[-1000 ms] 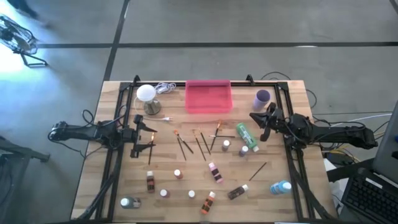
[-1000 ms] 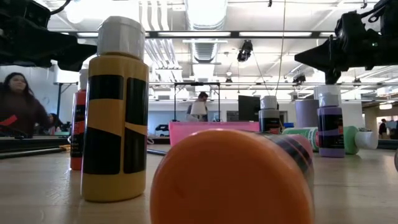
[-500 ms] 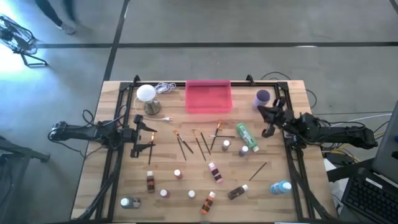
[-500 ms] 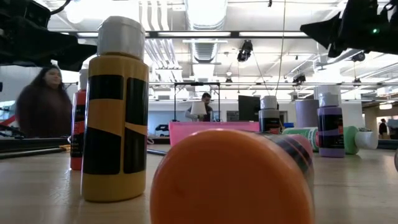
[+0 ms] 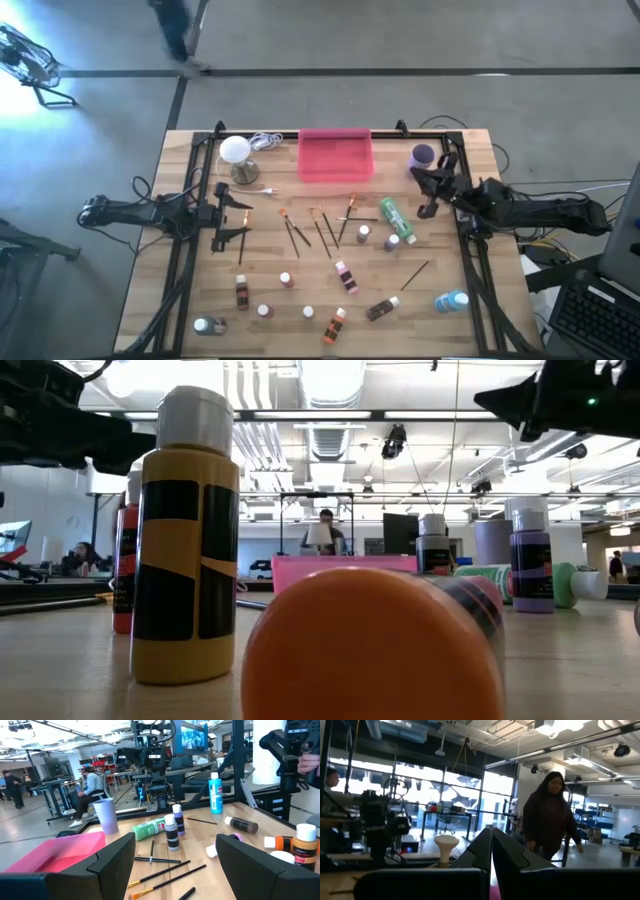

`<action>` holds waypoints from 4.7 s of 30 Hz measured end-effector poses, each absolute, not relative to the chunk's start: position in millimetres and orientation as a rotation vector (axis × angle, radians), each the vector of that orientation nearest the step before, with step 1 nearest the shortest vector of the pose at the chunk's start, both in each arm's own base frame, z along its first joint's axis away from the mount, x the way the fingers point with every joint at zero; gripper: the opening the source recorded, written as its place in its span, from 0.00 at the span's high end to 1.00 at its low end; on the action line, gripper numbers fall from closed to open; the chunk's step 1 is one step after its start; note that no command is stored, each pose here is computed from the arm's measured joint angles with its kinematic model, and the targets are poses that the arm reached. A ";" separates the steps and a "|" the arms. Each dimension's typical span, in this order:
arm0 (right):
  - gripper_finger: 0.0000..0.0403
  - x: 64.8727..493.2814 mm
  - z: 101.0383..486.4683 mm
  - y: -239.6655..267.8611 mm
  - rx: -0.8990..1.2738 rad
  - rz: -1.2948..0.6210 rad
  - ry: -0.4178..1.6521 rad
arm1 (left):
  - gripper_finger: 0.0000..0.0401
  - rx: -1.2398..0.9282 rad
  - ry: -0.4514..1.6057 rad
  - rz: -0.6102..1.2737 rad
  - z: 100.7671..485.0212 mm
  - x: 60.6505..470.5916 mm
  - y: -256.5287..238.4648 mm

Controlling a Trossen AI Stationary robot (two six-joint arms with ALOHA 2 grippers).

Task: Pick & Place Paint Supplies
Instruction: Put the green paint bottle into the pink bin

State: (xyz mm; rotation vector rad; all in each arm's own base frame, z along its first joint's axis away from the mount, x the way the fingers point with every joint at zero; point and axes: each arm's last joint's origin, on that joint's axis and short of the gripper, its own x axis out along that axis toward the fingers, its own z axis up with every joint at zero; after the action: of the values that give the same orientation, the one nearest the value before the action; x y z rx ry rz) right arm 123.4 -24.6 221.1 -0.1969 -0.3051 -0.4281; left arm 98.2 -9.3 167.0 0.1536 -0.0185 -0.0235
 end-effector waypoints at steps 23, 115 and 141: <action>0.65 151.2 218.7 -31.3 0.081 -0.445 0.108 | 0.30 0.152 -0.017 -0.020 166.9 98.2 -9.2; 0.55 181.0 198.2 81.5 0.488 -0.864 1.188 | 0.30 0.152 -0.017 -0.021 166.9 98.2 -9.2; 0.54 163.6 142.2 85.8 0.524 -0.848 1.067 | 0.30 0.152 -0.017 -0.021 166.9 98.2 -9.2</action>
State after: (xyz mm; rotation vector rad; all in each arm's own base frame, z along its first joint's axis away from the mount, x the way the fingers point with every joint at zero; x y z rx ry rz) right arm 163.6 85.8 142.2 0.5245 1.0672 -0.8480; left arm 98.2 -9.2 166.9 0.1522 -0.0170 -0.0206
